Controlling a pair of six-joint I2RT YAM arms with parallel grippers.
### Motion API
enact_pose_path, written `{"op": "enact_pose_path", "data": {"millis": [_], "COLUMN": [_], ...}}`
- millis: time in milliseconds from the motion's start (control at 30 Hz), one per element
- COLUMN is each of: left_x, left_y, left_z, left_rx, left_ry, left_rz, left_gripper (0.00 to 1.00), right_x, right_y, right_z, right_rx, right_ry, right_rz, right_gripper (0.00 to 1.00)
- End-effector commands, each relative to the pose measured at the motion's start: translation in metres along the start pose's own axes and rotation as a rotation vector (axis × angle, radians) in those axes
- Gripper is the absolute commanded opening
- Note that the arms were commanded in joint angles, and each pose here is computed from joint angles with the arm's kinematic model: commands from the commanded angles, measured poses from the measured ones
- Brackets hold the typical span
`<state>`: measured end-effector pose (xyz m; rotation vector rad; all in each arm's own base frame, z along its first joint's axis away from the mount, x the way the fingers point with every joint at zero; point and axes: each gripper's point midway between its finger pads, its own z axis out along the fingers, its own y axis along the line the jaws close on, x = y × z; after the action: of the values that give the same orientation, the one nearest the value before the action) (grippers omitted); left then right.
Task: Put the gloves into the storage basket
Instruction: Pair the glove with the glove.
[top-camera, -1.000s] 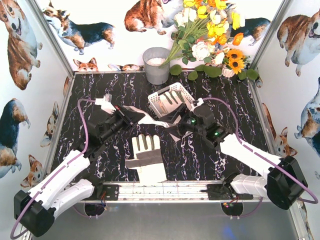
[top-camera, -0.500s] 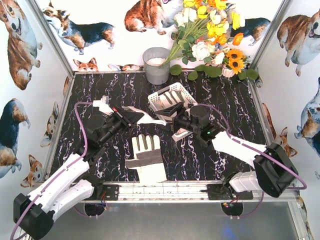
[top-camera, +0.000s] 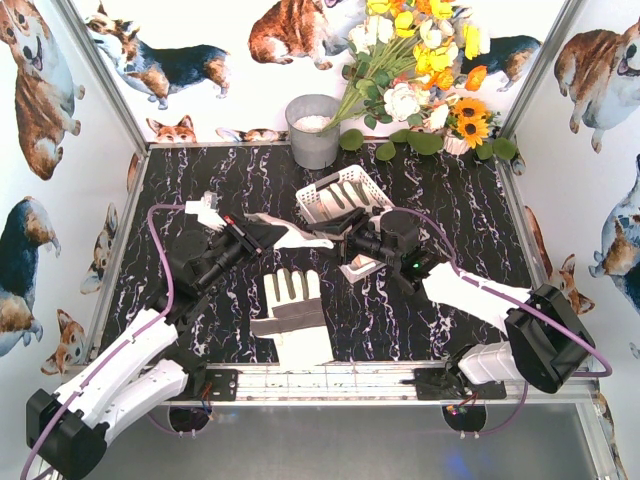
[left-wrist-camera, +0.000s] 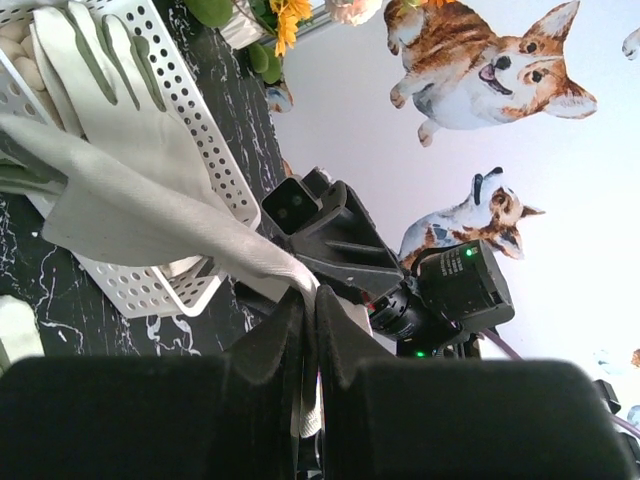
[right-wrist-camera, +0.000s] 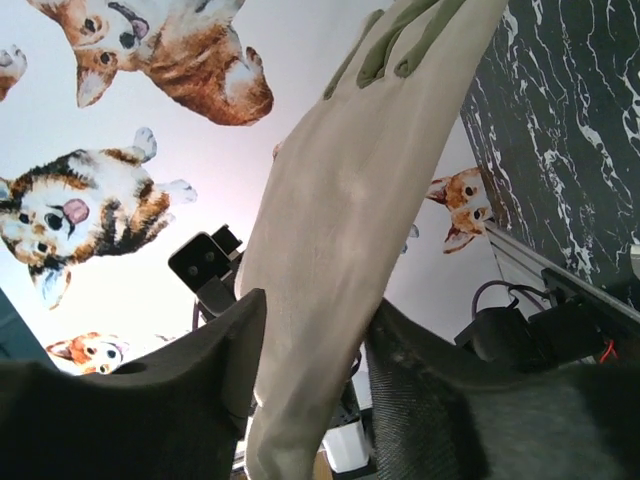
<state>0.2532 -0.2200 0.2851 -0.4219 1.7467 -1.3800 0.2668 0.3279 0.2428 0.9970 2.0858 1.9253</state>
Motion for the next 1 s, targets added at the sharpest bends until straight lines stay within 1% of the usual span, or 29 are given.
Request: {"op": "enact_pose_path", "data": {"millis": [0, 100, 200, 267, 333, 433, 500, 567, 667, 767, 867, 967], "left_x": [0.007, 0.009, 0.011, 0.012, 0.015, 0.026, 0.032, 0.031, 0.026, 0.034, 0.039, 0.029], "left_y": [0.0, 0.004, 0.011, 0.021, 0.038, 0.065, 0.076, 0.086, 0.098, 0.108, 0.113, 0.109], "left_z": [-0.005, -0.007, -0.008, -0.01, -0.011, -0.009, -0.005, -0.005, -0.008, -0.011, -0.014, -0.016], "left_rx": [0.007, -0.008, -0.04, -0.086, -0.145, -0.221, -0.255, -0.296, -0.358, -0.387, -0.394, -0.393], "left_ry": [0.025, 0.036, 0.041, 0.042, 0.05, 0.084, 0.116, 0.122, 0.112, 0.15, 0.172, 0.136], "left_rz": [0.016, 0.015, 0.019, 0.024, 0.042, 0.05, 0.06, 0.1, 0.157, 0.164, 0.174, 0.216], "left_gripper": [0.0, 0.0, 0.0, 0.0, 0.0, 0.0, 0.0, 0.0, 0.0, 0.0, 0.0, 0.0], "right_x": [0.013, 0.009, 0.007, 0.004, 0.0, -0.003, -0.002, -0.004, -0.008, -0.009, -0.003, 0.003], "right_y": [0.032, 0.029, 0.026, 0.021, 0.014, -0.006, -0.012, -0.019, -0.037, -0.059, -0.073, -0.076], "right_z": [-0.004, -0.003, 0.001, 0.004, 0.009, 0.015, 0.017, 0.017, 0.017, 0.016, 0.017, 0.022], "right_rx": [-0.111, -0.105, -0.096, -0.079, -0.058, 0.035, 0.051, 0.078, 0.182, 0.273, 0.3, 0.299], "right_ry": [0.04, 0.027, 0.019, 0.009, -0.001, 0.026, 0.047, 0.052, 0.065, 0.108, 0.143, 0.147], "right_rz": [-0.032, -0.049, -0.094, -0.153, -0.292, -0.536, -0.644, -0.723, -0.817, -0.866, -0.899, -0.933], "right_gripper": [0.38, 0.2, 0.07, 0.01, 0.0, 0.0, 0.0, 0.0, 0.0, 0.0, 0.0, 0.0]}}
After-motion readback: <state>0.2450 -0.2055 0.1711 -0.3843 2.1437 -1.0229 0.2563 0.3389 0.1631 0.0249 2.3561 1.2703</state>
